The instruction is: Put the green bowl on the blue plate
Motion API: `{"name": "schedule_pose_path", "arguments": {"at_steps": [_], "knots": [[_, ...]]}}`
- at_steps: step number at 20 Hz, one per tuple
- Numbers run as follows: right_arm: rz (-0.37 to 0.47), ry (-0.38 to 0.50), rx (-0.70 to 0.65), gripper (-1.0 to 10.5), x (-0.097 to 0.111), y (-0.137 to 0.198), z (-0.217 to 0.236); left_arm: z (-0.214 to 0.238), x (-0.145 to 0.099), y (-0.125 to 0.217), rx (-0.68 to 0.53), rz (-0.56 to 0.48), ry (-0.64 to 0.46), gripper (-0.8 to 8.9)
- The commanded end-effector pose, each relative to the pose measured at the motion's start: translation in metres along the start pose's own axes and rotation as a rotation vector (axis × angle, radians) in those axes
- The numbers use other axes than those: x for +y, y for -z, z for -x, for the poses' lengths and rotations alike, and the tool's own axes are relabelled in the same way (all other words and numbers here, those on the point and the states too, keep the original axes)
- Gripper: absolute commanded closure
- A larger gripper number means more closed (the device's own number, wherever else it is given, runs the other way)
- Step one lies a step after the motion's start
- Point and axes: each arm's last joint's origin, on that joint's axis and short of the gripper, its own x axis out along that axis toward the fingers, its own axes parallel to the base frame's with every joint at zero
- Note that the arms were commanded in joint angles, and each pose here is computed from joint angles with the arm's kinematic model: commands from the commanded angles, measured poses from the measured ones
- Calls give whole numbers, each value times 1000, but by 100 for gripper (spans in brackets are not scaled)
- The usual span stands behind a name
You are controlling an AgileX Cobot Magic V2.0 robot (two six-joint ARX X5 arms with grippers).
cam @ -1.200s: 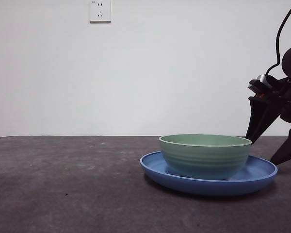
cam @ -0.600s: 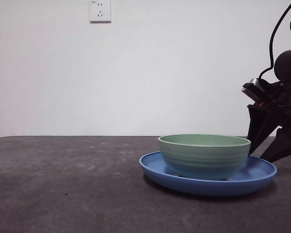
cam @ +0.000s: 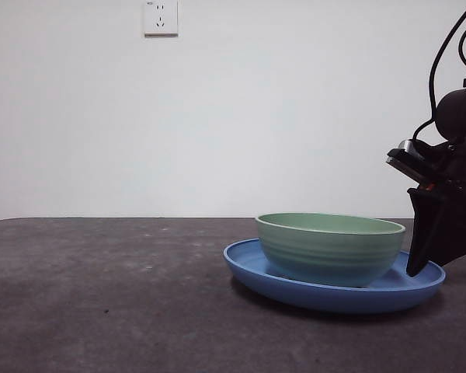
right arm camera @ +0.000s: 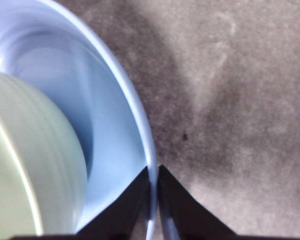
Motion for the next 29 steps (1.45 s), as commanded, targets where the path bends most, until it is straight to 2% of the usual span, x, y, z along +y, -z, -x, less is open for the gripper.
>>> {"name": "schedule_pose_path", "arguments": {"at_steps": [1,6,11,15,17,20,23,27,29], "knots": [[-17,-4,-16,937,4,-8,3,1,-1,-2,-11,-9,10,188],[5,14,-28,937,25,-21,22,1,-1,-3,-15,-5,11,188],[62,-23,-44,937,74,-32,17,1,-1,-3,-16,-6,11,188],[105,-42,-46,937,113,-26,-7,1,-1,-3,-20,-7,11,188],[107,-59,-27,937,124,-24,-24,1,-1,-3,-19,-7,11,188],[106,-68,-4,937,133,-23,-53,1,-1,-3,-20,-7,11,188],[68,-19,-10,937,128,-25,-73,1,-1,-3,-20,-7,11,188],[48,1,-38,937,126,-28,-76,1,-1,-3,-19,-6,11,188],[43,40,-49,937,125,-28,-76,1,-1,-3,-20,-7,11,188]]}}
